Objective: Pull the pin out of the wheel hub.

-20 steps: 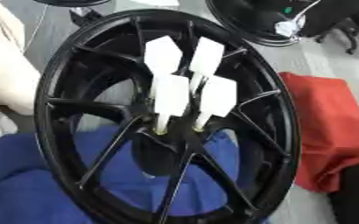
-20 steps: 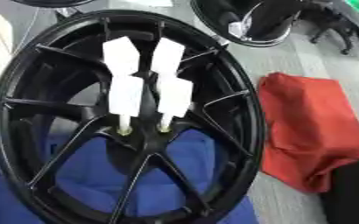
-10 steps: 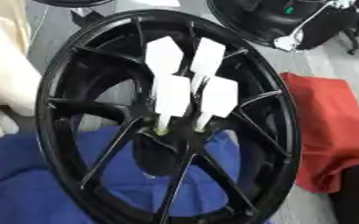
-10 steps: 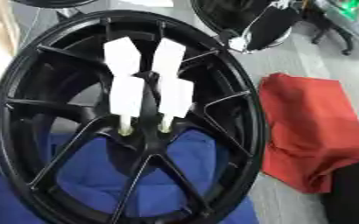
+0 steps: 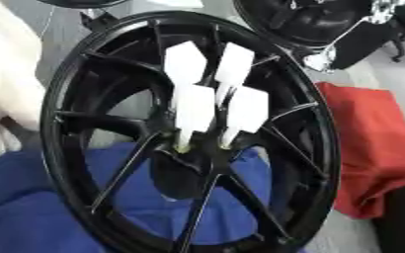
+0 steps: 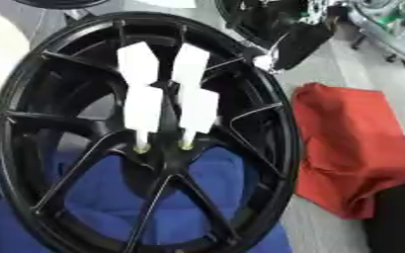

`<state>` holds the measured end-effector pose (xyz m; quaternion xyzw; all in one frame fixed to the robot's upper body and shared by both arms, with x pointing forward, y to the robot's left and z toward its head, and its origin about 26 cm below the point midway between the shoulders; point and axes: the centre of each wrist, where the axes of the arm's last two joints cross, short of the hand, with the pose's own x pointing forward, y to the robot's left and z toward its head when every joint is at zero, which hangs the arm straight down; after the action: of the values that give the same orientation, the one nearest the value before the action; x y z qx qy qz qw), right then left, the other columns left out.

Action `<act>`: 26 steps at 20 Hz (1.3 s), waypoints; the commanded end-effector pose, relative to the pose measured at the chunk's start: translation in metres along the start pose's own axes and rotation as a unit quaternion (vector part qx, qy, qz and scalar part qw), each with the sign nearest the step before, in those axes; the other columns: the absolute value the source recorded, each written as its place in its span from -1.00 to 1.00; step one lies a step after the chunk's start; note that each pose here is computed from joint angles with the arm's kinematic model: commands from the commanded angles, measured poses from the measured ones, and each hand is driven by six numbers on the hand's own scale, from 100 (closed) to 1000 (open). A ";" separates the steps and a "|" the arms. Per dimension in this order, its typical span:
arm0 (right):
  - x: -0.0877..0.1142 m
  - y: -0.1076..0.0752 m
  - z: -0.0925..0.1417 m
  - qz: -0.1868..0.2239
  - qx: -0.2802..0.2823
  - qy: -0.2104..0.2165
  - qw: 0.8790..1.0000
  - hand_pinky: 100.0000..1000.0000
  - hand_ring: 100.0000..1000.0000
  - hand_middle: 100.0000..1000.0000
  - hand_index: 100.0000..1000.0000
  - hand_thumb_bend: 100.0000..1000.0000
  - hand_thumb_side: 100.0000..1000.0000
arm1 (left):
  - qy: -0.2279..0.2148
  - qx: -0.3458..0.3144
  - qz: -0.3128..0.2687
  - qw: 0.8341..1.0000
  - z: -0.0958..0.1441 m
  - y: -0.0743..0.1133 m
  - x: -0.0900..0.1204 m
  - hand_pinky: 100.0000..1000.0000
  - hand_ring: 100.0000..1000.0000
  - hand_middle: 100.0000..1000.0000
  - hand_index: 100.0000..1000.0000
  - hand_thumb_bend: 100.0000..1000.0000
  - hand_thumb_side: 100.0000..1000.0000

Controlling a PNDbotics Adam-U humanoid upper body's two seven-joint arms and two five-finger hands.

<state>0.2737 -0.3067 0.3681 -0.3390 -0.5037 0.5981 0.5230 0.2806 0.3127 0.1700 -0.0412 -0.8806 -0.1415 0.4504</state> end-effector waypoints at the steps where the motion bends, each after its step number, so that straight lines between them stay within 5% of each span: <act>1: -0.001 -0.007 0.007 0.002 -0.015 0.016 1.000 0.64 0.79 0.73 0.73 -1.00 -0.68 | -0.009 -0.004 -0.003 1.000 -0.002 0.001 0.007 0.98 0.56 0.16 0.68 -1.00 0.40; 17: -0.006 0.015 -0.005 -0.059 -0.023 0.011 0.998 0.52 0.61 0.59 0.68 -1.00 -0.12 | 0.009 -0.014 0.039 0.999 -0.002 -0.004 0.005 0.97 0.56 0.16 0.68 -1.00 0.34; 26: -0.005 0.029 -0.014 -0.060 -0.051 0.017 0.997 0.47 0.55 0.58 0.69 -1.00 -0.40 | 0.014 -0.015 0.057 0.998 -0.002 -0.006 0.003 0.97 0.56 0.17 0.68 -1.00 0.33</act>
<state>0.2815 -0.3055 0.3299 -0.3245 -0.5402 0.5392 0.5587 0.2806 0.3074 0.1657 -0.0925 -0.8649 -0.1231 0.4776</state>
